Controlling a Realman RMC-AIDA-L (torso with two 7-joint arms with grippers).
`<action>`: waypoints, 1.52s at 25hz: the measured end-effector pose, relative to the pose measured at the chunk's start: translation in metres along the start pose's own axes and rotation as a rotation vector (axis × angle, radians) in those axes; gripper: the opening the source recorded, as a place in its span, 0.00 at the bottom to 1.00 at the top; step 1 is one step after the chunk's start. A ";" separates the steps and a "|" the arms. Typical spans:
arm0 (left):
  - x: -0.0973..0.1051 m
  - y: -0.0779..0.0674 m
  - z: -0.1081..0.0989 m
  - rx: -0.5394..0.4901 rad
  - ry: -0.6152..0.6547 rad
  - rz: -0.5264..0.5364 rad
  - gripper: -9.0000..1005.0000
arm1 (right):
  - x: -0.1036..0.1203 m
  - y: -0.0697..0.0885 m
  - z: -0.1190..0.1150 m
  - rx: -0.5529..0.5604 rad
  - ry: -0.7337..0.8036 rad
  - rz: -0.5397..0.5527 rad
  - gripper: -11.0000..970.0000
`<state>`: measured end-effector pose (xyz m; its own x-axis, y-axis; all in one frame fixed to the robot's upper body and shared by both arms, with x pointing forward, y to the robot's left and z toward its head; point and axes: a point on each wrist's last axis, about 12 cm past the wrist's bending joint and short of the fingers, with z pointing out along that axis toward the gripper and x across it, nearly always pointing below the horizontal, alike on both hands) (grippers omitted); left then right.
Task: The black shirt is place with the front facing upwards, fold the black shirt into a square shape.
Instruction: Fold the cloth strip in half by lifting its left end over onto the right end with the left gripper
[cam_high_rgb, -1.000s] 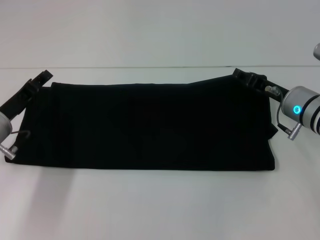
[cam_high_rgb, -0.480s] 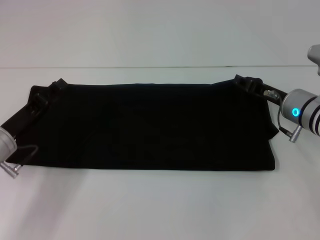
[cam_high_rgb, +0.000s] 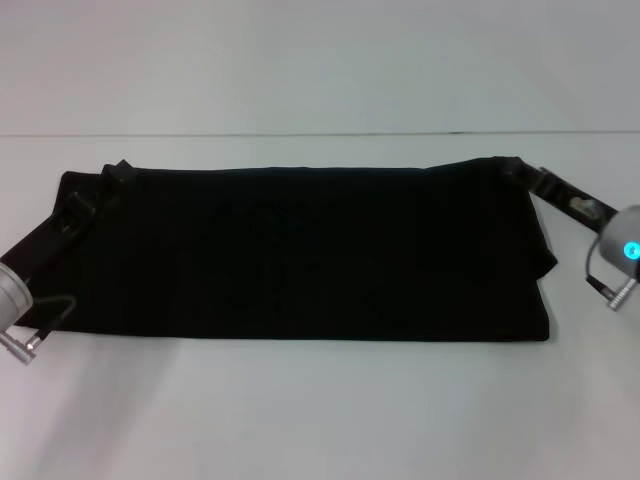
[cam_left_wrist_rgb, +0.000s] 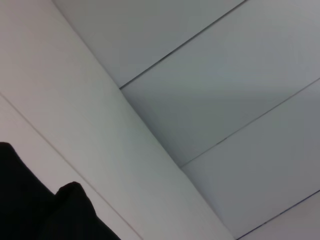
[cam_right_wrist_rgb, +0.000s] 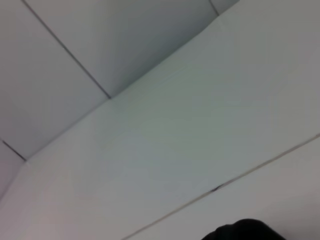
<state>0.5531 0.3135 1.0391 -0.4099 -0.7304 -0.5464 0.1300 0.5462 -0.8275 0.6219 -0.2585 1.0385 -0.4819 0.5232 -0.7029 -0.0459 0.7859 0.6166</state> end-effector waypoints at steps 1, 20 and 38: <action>0.000 0.000 0.000 0.003 0.001 0.001 0.59 | 0.000 -0.003 -0.004 -0.006 -0.012 0.016 0.59; -0.047 0.003 -0.064 0.072 0.275 0.041 0.67 | 0.054 0.026 -0.061 -0.671 0.229 -0.705 0.60; -0.057 0.022 -0.095 -0.199 0.419 -0.208 0.90 | 0.062 0.033 -0.053 -0.706 0.286 -0.882 0.76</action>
<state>0.4935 0.4066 1.0644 -0.7413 -0.6270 -0.2397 -0.1512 0.5038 -0.8505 0.5441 -0.2170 1.0339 -0.2152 -0.2779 -0.9362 -0.8973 0.4346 0.0773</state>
